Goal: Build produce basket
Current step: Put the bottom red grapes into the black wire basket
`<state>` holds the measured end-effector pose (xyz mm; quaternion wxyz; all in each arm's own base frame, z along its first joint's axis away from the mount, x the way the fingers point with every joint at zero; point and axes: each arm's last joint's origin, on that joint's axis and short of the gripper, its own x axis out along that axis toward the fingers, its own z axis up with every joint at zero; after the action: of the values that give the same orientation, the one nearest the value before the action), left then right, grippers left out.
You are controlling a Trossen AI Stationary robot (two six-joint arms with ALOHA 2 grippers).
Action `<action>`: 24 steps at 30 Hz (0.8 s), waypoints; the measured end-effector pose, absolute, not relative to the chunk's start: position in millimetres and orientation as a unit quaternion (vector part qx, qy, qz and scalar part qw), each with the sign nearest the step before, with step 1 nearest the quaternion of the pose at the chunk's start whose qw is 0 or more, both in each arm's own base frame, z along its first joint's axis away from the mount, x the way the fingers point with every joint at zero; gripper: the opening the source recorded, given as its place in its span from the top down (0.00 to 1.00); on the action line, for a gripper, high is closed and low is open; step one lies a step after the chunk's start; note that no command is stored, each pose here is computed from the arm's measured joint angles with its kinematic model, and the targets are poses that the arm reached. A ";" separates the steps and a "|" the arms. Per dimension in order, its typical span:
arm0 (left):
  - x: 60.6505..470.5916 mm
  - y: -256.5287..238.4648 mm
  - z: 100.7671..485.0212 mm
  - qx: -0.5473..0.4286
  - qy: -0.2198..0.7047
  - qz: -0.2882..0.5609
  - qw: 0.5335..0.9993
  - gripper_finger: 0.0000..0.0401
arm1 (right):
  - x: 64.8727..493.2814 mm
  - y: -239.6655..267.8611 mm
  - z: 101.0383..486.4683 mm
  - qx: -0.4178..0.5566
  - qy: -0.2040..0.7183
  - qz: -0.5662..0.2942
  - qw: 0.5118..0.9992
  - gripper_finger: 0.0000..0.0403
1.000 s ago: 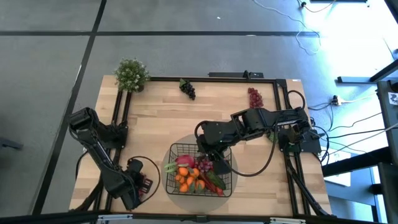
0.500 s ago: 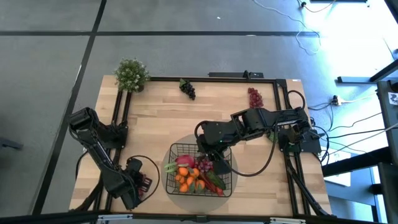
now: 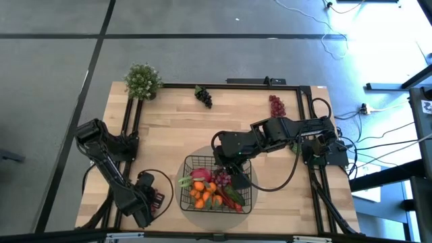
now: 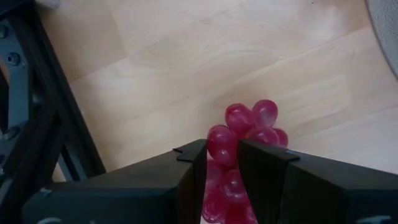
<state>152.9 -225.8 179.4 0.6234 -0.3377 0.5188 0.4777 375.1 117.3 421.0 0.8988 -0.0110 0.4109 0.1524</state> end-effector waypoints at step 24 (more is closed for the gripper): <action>156.2 -223.5 178.9 -0.335 0.503 0.479 0.637 0.81 | 375.3 116.9 420.9 -0.011 0.411 0.152 0.899 0.73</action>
<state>156.2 -223.5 178.9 0.6369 -0.3351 0.5026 0.4791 375.3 116.9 420.9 0.8988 -0.0107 0.4110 0.1523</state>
